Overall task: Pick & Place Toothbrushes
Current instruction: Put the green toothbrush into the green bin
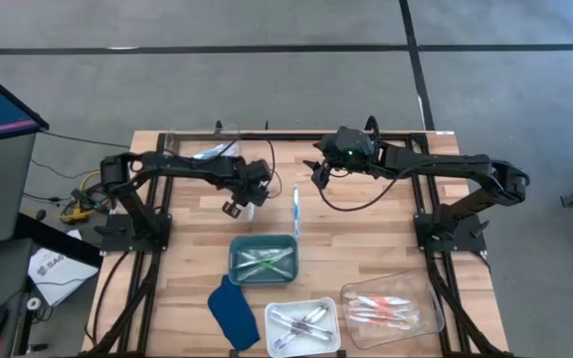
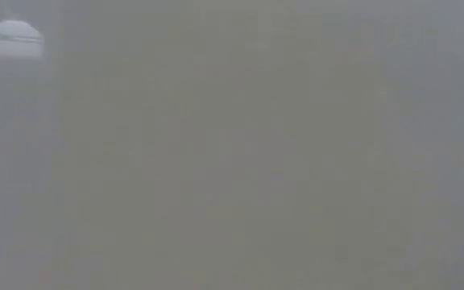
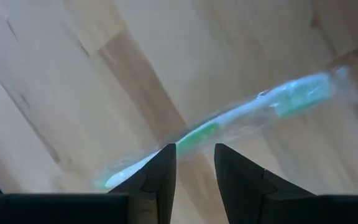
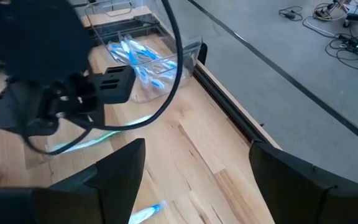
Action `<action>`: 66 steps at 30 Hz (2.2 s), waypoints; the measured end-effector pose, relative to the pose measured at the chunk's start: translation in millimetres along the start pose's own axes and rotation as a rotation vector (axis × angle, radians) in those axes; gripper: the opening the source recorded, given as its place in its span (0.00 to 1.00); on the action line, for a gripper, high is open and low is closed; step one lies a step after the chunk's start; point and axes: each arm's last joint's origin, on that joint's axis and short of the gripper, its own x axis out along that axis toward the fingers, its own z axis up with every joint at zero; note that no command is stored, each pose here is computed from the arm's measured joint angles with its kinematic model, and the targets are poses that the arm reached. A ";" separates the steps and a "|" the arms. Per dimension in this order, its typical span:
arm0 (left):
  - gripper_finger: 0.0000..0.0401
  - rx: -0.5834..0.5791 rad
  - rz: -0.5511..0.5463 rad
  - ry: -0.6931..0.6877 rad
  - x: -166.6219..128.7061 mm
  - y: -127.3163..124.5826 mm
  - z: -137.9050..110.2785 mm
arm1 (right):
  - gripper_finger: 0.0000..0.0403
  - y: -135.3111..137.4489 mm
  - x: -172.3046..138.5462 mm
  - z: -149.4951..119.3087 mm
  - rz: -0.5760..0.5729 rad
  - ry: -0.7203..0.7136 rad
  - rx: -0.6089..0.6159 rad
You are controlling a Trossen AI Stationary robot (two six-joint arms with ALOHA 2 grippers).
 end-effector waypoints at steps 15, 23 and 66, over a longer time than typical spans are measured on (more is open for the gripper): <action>0.26 0.142 0.027 0.033 -0.2 -1.4 2.1 | 0.70 0.0 0.0 0.2 0.000 -0.002 0.000; 0.26 0.180 0.090 -0.049 -0.7 5.0 9.6 | 0.70 1.7 -0.3 0.2 0.005 -0.003 -0.002; 0.53 0.540 -0.018 0.031 24.7 -12.9 -14.2 | 0.70 3.7 -0.8 -1.5 0.010 0.013 -0.001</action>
